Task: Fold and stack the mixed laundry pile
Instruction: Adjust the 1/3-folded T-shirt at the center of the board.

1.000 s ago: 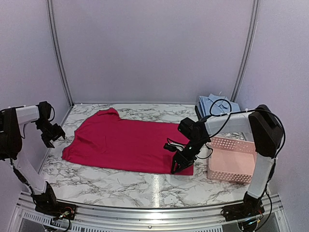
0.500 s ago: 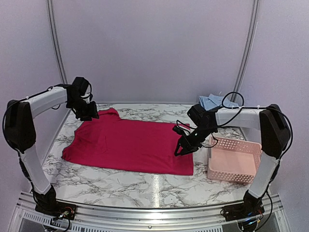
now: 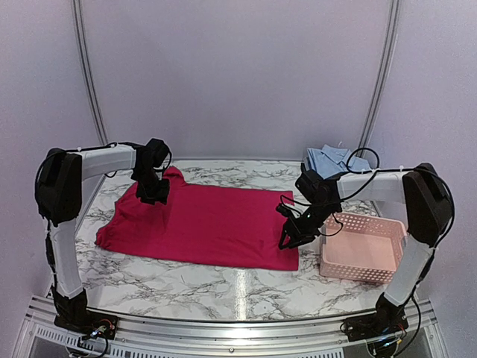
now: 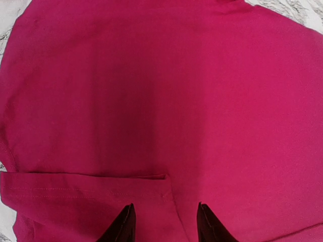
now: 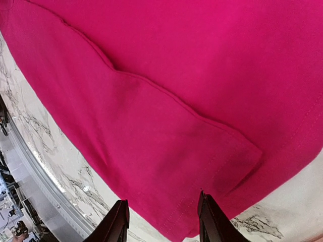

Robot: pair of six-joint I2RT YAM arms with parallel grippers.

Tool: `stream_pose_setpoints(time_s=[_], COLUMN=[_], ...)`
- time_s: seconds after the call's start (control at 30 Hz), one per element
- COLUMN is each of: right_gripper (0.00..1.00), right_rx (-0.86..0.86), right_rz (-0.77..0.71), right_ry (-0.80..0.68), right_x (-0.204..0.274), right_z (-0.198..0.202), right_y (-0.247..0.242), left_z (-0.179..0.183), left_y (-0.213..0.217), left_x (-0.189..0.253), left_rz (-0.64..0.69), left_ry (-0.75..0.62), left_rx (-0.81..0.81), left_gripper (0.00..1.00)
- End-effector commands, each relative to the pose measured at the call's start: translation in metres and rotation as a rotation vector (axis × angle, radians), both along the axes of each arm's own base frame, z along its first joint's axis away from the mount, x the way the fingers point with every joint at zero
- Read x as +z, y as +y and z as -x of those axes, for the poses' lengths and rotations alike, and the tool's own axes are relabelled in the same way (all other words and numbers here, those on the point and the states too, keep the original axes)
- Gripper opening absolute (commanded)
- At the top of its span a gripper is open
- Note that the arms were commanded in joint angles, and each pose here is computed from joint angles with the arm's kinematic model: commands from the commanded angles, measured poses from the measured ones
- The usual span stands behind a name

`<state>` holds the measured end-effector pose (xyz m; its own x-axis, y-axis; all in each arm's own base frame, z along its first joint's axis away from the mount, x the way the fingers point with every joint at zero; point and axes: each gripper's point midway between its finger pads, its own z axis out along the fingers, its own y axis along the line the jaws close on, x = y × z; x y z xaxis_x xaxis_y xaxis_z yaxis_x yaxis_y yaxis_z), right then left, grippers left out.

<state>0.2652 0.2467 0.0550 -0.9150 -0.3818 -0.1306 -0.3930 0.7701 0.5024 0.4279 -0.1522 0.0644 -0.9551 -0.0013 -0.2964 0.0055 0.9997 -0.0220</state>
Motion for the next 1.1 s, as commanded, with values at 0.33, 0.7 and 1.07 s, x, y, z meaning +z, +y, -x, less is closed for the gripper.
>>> stream_pose_setpoints(time_s=[0.33,0.7,1.07], right_gripper=[0.42,0.42,0.42], right_rx=[-0.041,-0.045,-0.049], right_rz=[0.013,0.024,0.025], right_ry=[-0.032,-0.02,-0.021], right_x=[0.005,0.001,0.002], right_z=[-0.004,-0.001,0.001], right_y=[-0.01,-0.012,-0.014], left_z=[0.006,0.003,-0.001], left_y=[0.01,0.015,0.01], left_x=[-0.037,-0.037,-0.026], left_rz=[-0.173,-0.225,-0.201], left_ry=[0.069,0.053,0.025], left_rx=[-0.027,-0.026,-0.035], left_gripper=[0.41,0.29,0.0])
